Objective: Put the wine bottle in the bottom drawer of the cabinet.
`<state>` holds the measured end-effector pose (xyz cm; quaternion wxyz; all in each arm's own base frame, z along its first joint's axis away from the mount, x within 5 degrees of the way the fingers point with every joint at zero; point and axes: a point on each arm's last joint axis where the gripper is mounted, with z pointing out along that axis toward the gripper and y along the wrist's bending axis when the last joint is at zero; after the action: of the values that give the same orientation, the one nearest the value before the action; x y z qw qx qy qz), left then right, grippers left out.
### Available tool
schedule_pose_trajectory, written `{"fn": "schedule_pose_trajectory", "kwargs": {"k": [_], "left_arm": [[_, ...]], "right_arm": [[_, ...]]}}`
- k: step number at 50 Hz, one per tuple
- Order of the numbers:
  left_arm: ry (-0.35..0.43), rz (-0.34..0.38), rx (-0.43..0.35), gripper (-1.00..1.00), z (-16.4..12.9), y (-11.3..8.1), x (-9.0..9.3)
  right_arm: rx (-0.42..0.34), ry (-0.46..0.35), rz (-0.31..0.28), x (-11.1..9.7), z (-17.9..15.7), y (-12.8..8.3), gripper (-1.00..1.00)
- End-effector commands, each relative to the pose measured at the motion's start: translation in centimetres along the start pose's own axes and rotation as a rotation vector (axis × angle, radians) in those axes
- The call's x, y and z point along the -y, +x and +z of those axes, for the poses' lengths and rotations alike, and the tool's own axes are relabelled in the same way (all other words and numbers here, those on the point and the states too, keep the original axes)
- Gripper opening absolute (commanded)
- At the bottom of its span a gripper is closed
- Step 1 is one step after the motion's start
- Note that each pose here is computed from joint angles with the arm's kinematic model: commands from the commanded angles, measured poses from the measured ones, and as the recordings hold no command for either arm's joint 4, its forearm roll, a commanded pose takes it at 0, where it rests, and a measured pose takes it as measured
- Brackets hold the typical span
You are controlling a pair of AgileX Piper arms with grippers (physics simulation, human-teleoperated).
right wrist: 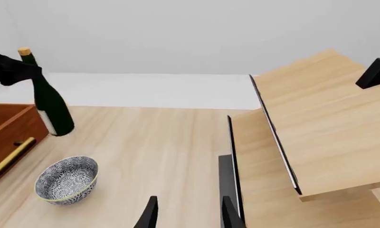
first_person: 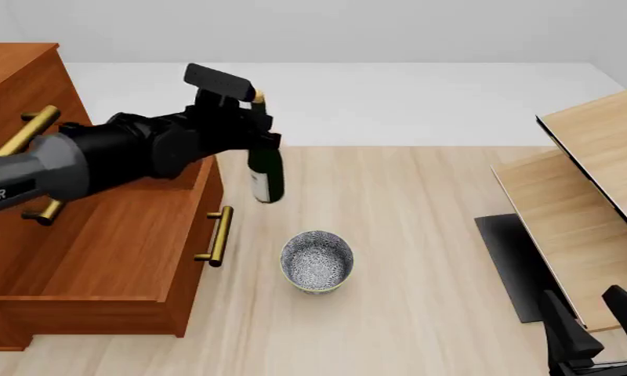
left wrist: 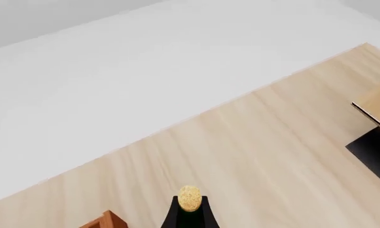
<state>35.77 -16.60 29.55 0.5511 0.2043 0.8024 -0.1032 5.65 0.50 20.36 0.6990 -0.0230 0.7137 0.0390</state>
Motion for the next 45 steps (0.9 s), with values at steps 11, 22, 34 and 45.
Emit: {"fn": "schedule_pose_trajectory", "kwargs": {"k": [11,22,34,45], "left_arm": [[-0.016,0.006,0.162,-1.0,-9.1,-6.3,-0.6],[-0.059,-0.001,0.212,-1.0,-13.8,-7.4,-1.8],[-0.119,0.004,0.229,-1.0,-17.6,-6.7,-3.1],[-0.159,-0.012,0.257,-1.0,-22.0,-6.6,-3.5]], "right_arm": [[0.008,-0.004,-0.003,0.0,0.0,-0.1,1.0],[0.014,-0.009,-0.008,-0.1,0.0,-0.2,1.0],[0.011,-0.018,-0.01,-0.1,0.1,-0.1,1.0],[0.012,-0.021,-0.013,-0.1,0.1,-0.2,1.0]]}}
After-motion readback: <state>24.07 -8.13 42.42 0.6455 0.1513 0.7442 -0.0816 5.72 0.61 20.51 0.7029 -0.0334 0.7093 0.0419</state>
